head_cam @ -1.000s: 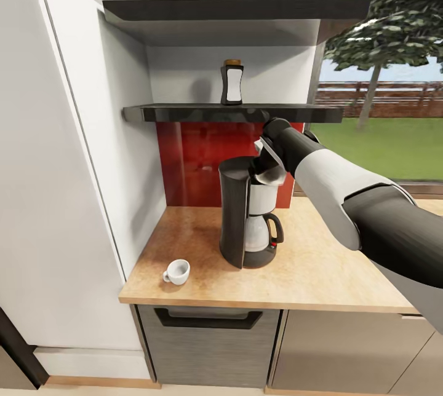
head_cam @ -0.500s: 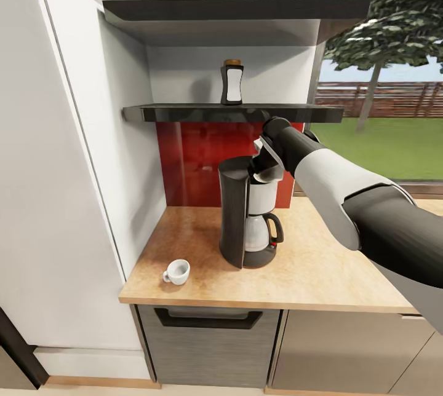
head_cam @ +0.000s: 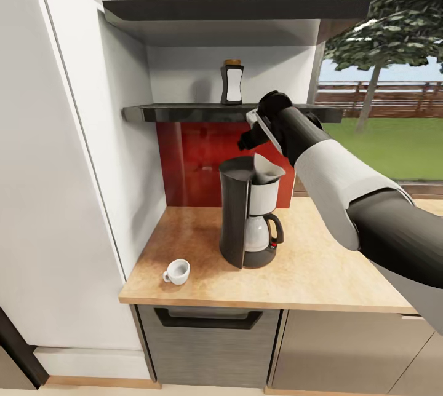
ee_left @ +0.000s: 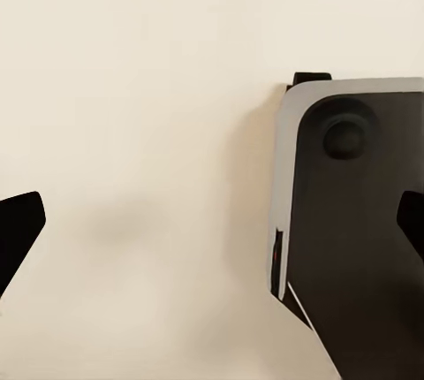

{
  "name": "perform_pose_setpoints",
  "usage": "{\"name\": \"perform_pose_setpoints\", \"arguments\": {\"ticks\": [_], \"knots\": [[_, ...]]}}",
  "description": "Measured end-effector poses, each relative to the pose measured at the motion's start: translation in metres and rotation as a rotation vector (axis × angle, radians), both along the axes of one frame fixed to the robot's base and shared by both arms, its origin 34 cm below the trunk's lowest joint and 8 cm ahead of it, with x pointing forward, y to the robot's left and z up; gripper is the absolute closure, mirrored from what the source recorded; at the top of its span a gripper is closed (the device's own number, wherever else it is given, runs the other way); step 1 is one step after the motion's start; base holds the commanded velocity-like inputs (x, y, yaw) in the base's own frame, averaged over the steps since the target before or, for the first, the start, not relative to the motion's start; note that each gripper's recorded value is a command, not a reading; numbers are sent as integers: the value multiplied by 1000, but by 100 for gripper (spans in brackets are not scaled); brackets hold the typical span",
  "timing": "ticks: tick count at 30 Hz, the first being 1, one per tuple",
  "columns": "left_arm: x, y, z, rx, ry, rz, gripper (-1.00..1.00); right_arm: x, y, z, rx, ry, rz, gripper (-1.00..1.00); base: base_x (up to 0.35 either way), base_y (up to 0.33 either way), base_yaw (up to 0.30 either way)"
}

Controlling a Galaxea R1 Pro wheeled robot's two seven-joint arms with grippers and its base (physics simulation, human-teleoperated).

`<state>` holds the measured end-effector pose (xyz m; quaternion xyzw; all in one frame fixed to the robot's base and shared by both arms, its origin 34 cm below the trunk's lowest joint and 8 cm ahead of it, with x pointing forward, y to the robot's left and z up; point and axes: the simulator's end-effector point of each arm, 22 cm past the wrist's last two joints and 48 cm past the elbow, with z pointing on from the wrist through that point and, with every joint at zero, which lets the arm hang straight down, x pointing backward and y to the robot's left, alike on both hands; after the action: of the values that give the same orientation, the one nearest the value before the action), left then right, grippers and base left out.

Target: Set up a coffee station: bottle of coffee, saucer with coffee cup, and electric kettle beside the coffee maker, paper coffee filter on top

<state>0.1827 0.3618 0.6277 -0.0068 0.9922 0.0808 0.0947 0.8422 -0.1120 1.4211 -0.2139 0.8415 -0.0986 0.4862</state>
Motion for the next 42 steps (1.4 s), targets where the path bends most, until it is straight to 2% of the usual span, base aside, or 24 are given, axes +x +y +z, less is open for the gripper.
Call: {"name": "perform_pose_setpoints", "arguments": {"ticks": [29, 42], "knots": [[1, -1, 0, -1, -2, 0, -100, 0, 0, 5, 1, -12, 2, -100, -1, 0, 0], [1, -2, 0, -1, -1, -1, -100, 1, -1, 4, 1, -12, 0, -100, -269, 0, 0]]}}
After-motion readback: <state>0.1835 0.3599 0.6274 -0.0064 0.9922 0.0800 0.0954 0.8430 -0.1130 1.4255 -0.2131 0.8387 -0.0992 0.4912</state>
